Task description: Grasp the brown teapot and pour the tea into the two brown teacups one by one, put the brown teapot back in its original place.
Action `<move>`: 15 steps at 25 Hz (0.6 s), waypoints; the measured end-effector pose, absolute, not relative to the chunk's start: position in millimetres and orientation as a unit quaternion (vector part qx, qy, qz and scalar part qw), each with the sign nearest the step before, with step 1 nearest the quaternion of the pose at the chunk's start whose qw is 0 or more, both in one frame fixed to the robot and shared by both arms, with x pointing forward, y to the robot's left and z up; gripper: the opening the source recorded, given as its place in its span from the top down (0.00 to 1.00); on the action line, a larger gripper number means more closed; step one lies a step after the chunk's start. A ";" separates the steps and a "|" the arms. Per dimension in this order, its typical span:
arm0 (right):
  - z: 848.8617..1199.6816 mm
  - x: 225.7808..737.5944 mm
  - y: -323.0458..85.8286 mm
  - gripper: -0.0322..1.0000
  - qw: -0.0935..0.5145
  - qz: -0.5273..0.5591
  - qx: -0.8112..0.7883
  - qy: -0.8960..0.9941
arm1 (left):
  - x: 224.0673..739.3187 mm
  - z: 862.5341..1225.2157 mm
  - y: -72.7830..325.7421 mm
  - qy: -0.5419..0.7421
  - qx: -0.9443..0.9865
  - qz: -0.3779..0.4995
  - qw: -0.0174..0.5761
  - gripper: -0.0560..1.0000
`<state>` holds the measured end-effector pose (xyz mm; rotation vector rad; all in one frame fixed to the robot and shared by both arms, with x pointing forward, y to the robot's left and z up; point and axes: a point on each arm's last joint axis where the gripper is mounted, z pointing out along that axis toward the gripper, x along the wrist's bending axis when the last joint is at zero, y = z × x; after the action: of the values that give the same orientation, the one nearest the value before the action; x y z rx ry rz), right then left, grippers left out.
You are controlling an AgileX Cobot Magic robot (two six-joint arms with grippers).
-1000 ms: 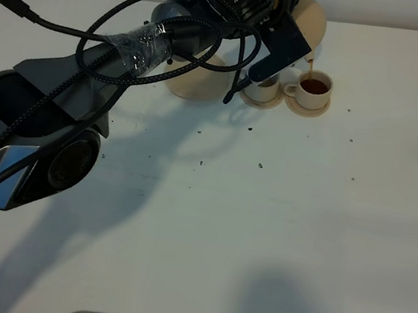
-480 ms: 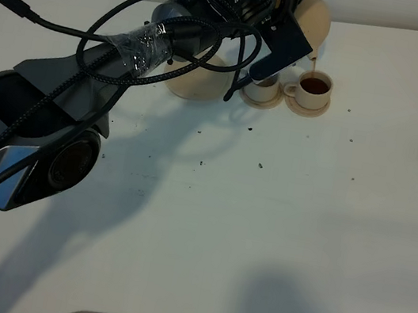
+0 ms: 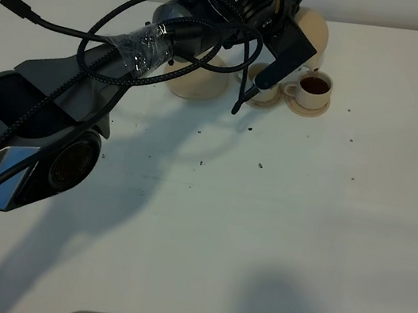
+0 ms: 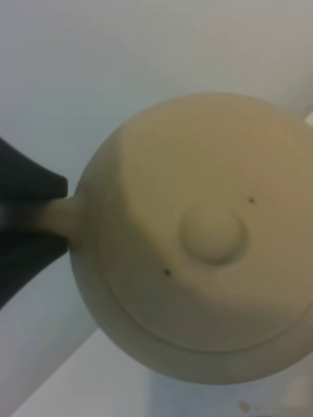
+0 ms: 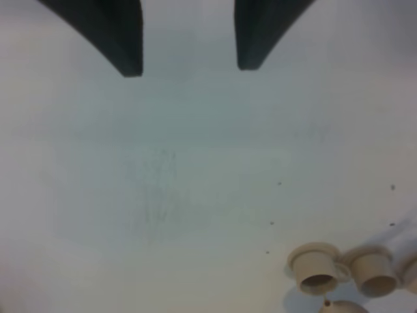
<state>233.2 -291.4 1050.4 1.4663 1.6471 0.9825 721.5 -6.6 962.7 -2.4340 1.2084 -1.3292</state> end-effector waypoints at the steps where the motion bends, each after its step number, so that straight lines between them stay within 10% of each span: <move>1: 1050.4 233.2 -291.4 0.62 0.356 0.380 0.568 0.638 | 721.3 962.3 -6.2 0.398 -0.805 -0.436 0.059 0.85; 15: 1050.4 233.2 -291.4 0.62 0.356 0.380 0.568 0.638 | 710.3 1000.9 7.4 0.229 -0.881 -0.415 0.003 0.85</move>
<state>233.2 -291.4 1050.4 1.4663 1.6471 0.9825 710.3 7.4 1000.9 -2.7620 0.7180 -1.3014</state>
